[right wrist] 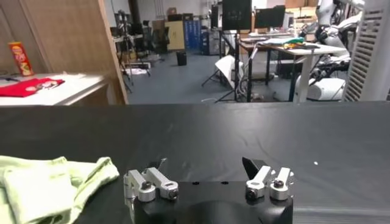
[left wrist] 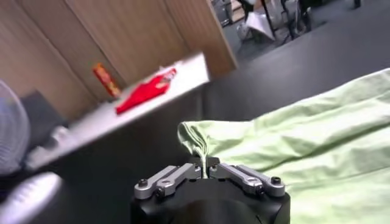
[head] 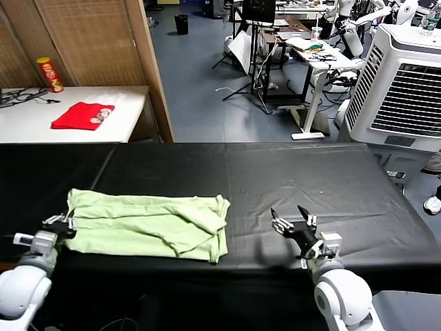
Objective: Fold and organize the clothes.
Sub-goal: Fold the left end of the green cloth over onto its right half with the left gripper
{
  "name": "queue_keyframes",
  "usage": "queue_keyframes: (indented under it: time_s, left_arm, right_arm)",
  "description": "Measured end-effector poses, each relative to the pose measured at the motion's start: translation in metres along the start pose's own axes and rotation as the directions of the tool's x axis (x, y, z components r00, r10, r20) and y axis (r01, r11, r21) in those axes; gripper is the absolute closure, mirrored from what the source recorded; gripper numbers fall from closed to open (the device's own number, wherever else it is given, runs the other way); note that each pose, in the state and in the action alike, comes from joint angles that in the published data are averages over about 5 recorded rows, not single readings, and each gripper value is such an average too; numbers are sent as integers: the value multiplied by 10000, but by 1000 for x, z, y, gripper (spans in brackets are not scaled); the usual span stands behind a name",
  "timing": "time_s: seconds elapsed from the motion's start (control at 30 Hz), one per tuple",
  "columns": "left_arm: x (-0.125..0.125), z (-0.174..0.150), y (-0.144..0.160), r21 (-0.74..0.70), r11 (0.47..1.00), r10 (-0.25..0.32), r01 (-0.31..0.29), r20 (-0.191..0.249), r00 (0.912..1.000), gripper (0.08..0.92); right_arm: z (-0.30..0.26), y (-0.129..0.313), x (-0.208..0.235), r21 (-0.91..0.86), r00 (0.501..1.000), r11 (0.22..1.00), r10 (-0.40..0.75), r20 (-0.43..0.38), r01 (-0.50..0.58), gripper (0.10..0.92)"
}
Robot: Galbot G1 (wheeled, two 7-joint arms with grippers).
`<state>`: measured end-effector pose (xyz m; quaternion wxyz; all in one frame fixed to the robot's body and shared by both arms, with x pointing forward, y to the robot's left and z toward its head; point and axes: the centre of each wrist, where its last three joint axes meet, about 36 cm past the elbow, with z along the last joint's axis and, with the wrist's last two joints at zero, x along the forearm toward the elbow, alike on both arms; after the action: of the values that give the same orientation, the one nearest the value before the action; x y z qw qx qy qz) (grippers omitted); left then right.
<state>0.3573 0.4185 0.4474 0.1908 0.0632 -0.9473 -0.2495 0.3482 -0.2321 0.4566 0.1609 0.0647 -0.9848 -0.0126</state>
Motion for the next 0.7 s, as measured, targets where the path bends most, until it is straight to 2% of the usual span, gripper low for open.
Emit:
queue_keyframes:
  time_s: [0.17, 0.23, 0.3, 0.4, 0.53, 0.7]
  left_arm:
    - [18, -24, -39, 1431, 9855, 920, -915, 32, 9958, 847]
    - [26, -36, -59, 2159, 9658, 1444, -1435, 119, 9895, 847]
    - [34, -47, -79, 2873, 9365, 2020, -2009, 263, 9790, 847]
    - [44, -64, -105, 3852, 8768, 2908, -2877, 516, 9554, 847]
    - [56, -84, -131, 4709, 7926, 3898, -3874, 972, 9157, 847]
    - [63, -100, -155, 5158, 7183, 4578, -4669, 1549, 8754, 847]
  right_arm:
    - [3, -6, 5, 62, 9996, 9996, 262, -38, -262, 224]
    - [6, -8, 7, 89, 9992, 9992, 388, -74, -387, 224]
    - [8, -10, 9, 113, 9986, 9986, 511, -124, -510, 224]
    - [13, -11, 10, 134, 9975, 9977, 665, -221, -662, 224]
    - [18, -9, 10, 162, 9964, 9968, 782, -330, -777, 224]
    - [22, -8, 10, 166, 9955, 9965, 826, -458, -820, 224]
